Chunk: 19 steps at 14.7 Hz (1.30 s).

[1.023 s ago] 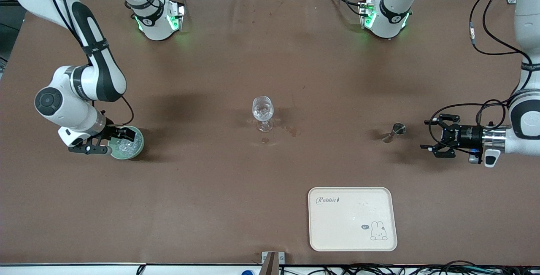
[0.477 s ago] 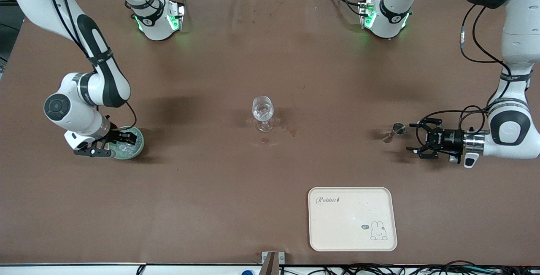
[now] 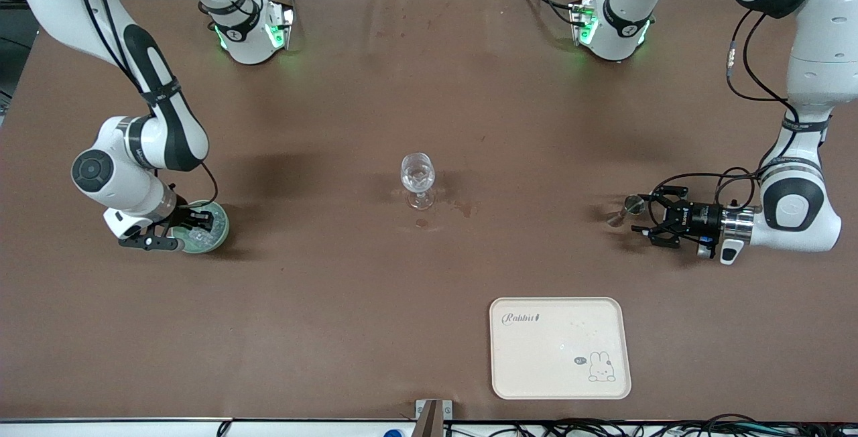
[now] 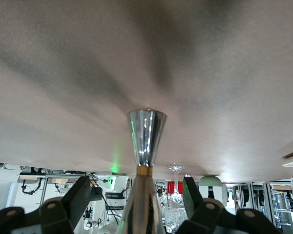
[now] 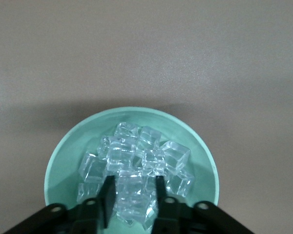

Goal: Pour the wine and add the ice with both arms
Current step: 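Lift the ice cube with the right gripper while the left gripper lifts the jigger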

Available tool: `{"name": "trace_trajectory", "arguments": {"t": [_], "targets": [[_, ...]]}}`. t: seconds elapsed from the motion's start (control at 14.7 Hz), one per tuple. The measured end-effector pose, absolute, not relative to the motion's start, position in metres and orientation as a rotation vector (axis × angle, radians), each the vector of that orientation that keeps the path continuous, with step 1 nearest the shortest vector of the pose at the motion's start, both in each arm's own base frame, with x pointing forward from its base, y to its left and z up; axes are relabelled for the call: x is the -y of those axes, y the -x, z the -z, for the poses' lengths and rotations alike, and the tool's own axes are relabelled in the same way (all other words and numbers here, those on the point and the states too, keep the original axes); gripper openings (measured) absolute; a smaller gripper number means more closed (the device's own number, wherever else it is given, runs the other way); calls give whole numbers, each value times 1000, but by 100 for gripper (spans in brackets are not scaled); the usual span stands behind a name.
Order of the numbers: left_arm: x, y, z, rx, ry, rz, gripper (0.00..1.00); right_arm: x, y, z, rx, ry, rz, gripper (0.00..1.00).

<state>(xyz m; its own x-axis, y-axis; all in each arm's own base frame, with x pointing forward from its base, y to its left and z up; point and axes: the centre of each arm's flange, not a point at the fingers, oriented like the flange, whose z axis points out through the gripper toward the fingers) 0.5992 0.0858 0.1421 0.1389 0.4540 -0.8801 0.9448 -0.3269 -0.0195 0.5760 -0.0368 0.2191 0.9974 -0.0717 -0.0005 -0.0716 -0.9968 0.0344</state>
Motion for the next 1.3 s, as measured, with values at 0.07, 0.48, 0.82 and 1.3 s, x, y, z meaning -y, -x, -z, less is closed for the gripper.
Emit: {"name": "trace_trajectory", "arguments": {"t": [0.07,0.48,0.82,1.3], "targets": [[-85,-598,-139,-1336,-1857,1131,83,37,-576,-219,116,-3105,1,23],[-80,-595,-128,-1308,-1845,1141,75,36,-594,-264,156,-3106,7,23],[-76,-595,-124,-1301,-1824,1147,63,41,-620,-388,175,-3108,-8,23],[-66,-595,-120,-1287,-1806,1163,48,40,-618,-520,179,-3112,22,23]]}}
